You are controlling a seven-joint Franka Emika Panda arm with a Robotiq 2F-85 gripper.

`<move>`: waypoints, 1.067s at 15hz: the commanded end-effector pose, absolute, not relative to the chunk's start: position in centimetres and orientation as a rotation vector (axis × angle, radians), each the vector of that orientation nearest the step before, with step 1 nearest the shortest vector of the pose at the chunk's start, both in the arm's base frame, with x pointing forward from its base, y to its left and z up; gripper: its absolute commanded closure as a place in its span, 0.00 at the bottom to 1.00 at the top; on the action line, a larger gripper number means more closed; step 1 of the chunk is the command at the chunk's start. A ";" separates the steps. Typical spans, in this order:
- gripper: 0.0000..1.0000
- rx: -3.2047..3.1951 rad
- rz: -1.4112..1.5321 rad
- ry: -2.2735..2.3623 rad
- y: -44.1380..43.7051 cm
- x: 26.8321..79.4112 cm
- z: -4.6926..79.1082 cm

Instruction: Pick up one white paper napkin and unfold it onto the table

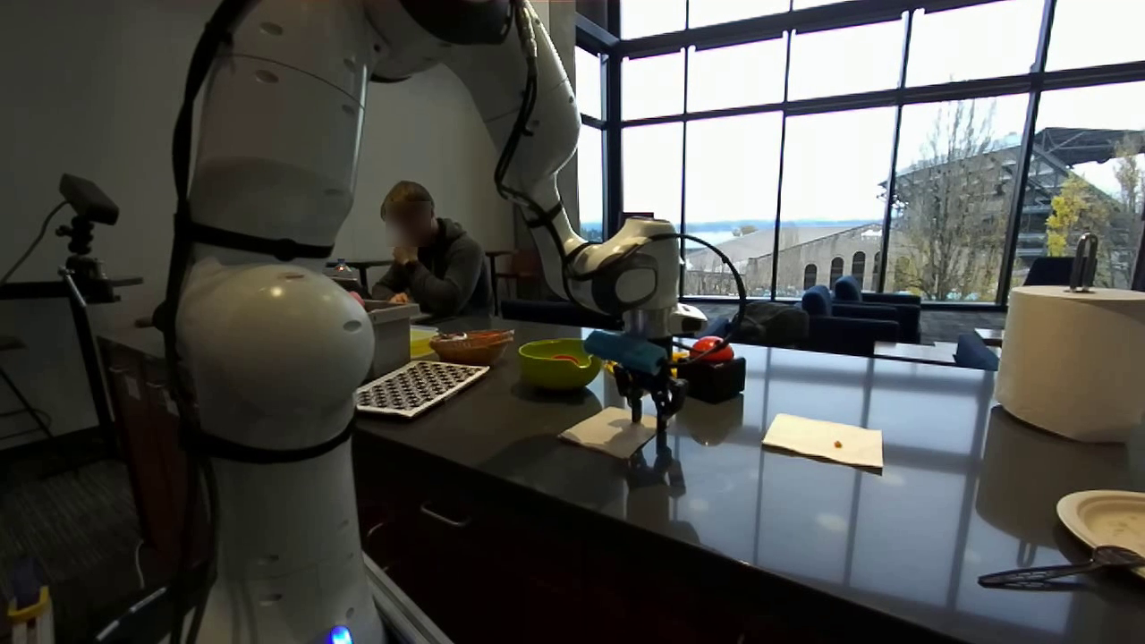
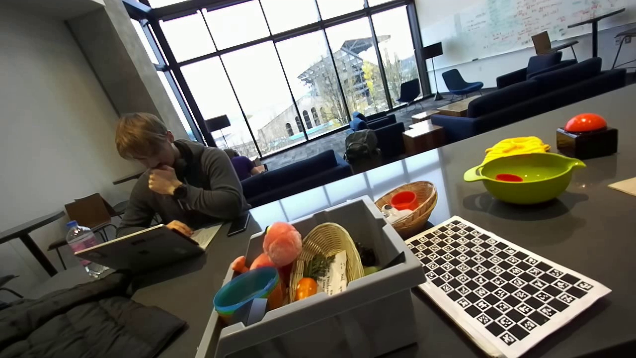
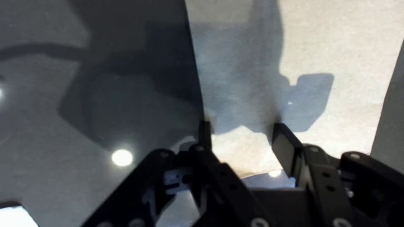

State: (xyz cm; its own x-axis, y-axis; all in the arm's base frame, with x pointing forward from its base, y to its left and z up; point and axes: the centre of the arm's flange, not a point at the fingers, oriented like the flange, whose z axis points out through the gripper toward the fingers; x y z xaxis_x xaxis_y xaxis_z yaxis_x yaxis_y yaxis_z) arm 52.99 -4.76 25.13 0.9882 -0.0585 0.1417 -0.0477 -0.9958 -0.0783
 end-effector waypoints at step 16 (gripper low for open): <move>1.00 -3.067 -0.204 0.118 -5.5 53.1 25.9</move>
